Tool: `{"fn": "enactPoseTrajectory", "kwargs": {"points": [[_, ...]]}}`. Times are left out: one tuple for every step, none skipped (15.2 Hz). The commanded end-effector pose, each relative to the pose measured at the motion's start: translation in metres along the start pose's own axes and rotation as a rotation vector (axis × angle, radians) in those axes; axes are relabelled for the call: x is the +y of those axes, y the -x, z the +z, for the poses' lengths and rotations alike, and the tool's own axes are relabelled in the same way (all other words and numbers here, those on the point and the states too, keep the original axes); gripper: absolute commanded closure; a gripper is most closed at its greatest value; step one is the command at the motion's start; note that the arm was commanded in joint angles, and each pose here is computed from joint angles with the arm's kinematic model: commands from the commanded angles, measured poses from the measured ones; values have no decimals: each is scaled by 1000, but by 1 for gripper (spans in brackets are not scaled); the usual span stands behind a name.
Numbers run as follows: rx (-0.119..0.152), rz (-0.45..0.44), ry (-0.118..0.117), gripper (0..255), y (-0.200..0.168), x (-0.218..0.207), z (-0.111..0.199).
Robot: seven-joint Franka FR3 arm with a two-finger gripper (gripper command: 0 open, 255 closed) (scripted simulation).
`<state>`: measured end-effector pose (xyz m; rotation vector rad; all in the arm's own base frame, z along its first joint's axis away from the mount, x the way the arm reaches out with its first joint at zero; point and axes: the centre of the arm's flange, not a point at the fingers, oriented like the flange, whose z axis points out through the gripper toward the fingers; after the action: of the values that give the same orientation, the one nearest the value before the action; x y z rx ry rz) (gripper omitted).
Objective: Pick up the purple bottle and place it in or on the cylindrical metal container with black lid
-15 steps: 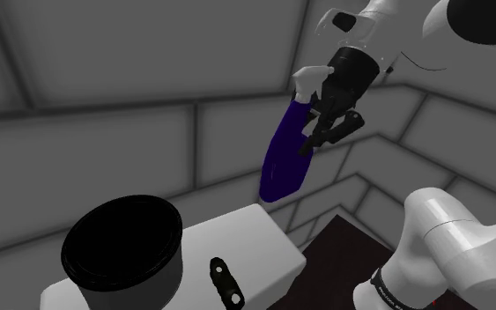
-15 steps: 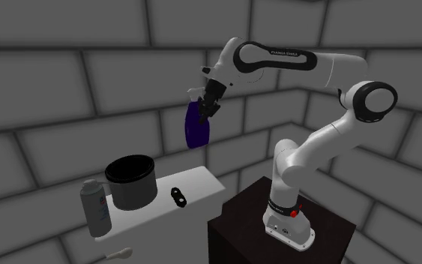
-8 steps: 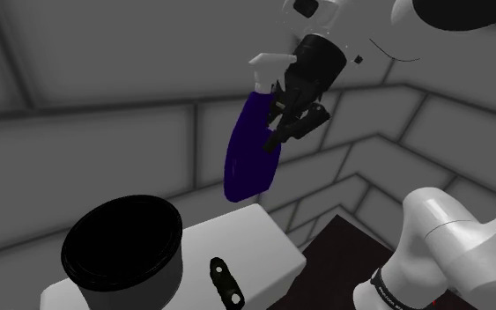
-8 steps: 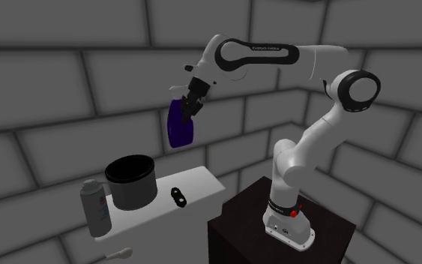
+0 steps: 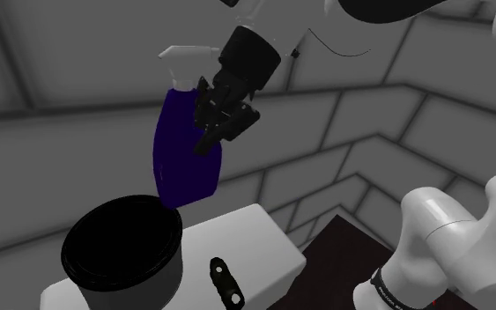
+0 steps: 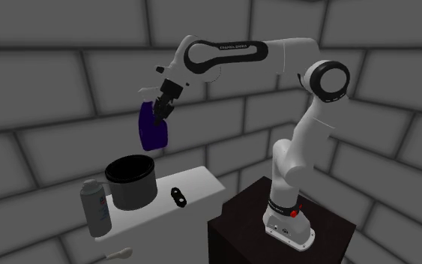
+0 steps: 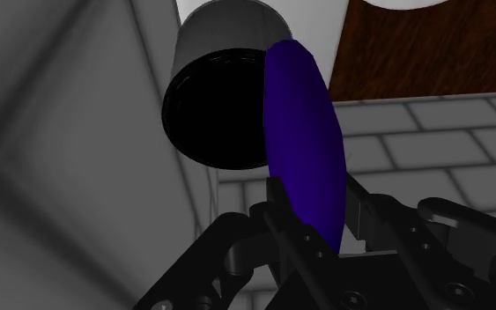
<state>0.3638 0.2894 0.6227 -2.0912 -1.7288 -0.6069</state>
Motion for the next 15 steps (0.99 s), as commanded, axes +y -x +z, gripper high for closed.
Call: {"fn": "enactPoseTrajectory", "kwargs": {"points": [[1,0,0,255,-21,8,14],[1,0,0,255,-31,13,21],[1,0,0,255,-41,17,28],[1,0,0,255,-52,21,34],[1,0,0,255,-62,26,41],[1,0,0,255,-72,30,48],[1,0,0,255,-77,33,52],[1,0,0,255,-75,33,56],[1,0,0,255,-72,33,60],[1,0,0,255,-69,33,65],[1,0,0,255,-66,33,69],[1,0,0,255,-63,33,74],[1,0,0,255,-60,33,78],[1,0,0,255,-58,33,83],[1,0,0,255,-55,33,87]]}}
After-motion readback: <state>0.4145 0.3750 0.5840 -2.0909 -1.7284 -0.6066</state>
